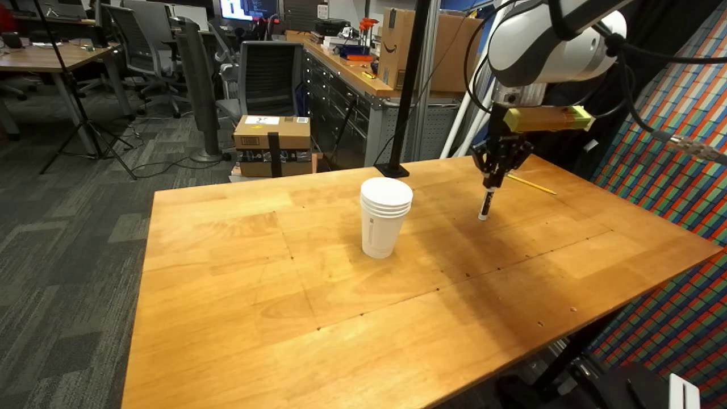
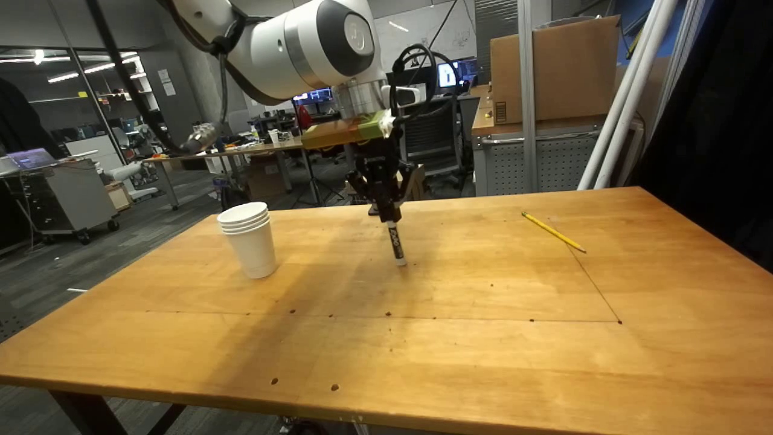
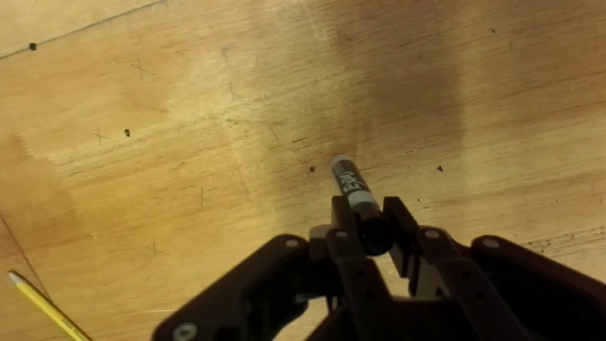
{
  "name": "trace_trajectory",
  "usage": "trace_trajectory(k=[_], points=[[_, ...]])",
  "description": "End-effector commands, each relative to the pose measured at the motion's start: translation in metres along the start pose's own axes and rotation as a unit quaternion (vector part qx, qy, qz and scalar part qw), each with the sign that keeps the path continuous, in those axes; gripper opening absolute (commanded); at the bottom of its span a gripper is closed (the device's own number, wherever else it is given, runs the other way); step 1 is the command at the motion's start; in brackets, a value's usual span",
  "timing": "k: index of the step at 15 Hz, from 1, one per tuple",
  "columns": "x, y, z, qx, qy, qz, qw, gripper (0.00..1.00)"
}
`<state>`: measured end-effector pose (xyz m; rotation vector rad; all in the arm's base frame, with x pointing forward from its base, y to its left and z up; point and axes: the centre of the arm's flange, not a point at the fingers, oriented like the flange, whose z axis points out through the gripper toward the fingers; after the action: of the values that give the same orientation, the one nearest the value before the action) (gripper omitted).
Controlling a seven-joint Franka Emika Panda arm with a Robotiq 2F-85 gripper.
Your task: Put the marker in the cup
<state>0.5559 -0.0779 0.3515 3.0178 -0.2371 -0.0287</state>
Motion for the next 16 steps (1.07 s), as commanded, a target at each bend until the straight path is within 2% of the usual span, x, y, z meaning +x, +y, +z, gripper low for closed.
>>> trace_trajectory(k=[1,2,8,16], points=[[0.003,0.004,-0.001,0.008,0.009,-0.005,0.9999,0.08],[0.003,0.004,-0.001,0.008,0.009,-0.006,0.9999,0.11],[0.001,-0.005,-0.017,-0.005,0.000,0.009,0.9999,0.09],[-0.019,-0.058,-0.096,-0.027,-0.018,0.040,0.9987,0.09]])
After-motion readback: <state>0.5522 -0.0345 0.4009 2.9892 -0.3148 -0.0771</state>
